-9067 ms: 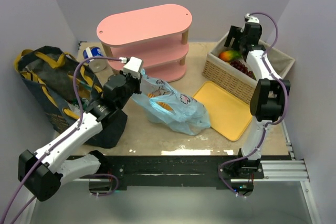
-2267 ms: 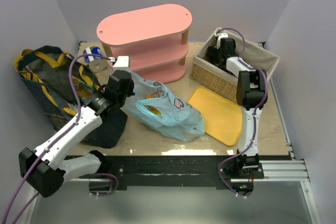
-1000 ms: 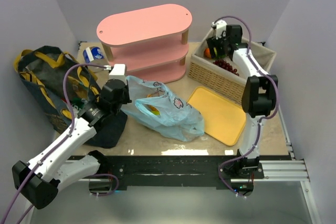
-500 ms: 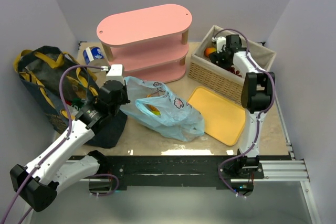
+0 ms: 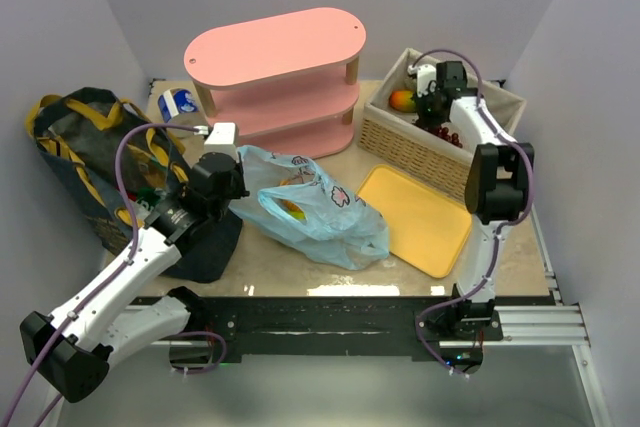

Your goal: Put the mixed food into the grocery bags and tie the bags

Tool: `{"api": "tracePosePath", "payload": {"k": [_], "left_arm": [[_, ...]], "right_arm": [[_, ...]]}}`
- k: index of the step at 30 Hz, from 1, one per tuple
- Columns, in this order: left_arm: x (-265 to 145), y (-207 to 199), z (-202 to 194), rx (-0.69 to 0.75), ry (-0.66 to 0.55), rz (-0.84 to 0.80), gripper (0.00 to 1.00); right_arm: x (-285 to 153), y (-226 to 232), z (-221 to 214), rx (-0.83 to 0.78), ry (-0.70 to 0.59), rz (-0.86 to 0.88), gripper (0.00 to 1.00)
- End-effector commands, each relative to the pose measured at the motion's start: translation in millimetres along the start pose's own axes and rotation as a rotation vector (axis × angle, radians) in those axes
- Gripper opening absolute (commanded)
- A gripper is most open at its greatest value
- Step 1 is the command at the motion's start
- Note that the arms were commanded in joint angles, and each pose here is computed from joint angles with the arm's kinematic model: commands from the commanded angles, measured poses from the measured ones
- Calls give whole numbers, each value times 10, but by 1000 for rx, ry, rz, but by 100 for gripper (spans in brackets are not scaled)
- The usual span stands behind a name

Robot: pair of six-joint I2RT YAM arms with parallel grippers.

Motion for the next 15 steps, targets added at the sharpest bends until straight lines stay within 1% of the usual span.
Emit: {"api": "tracePosePath", "payload": {"k": [1, 3, 6, 11, 13, 15], "left_arm": [[23, -23, 21, 1, -23, -23, 0], [35, -47, 14, 3, -20, -37, 0], [52, -69, 27, 6, -20, -42, 0], [50, -74, 37, 19, -23, -46, 0], [47, -67, 33, 21, -21, -45, 0], [35, -69, 58, 21, -27, -47, 0]], "right_arm": [[-952, -272, 607, 6, -218, -140, 0], [-1076, -331, 697, 16, -247, -156, 0], [-1120, -332, 742, 23, -242, -143, 0], [-1143, -306, 692, 22, -233, -136, 0], [-1209, -306, 726, 23, -246, -137, 0], [-1345, -324, 833, 25, -287, -146, 0]]}}
Point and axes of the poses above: each gripper's point midway between its finger pads, its own x axis out along the fingers, its own y axis along the line the jaws close on, z = x × y, the point moved 4 cm from there along -x, back along the fingers, and after that the axes turned 8 degrees about -x, right-handed, at the moved point
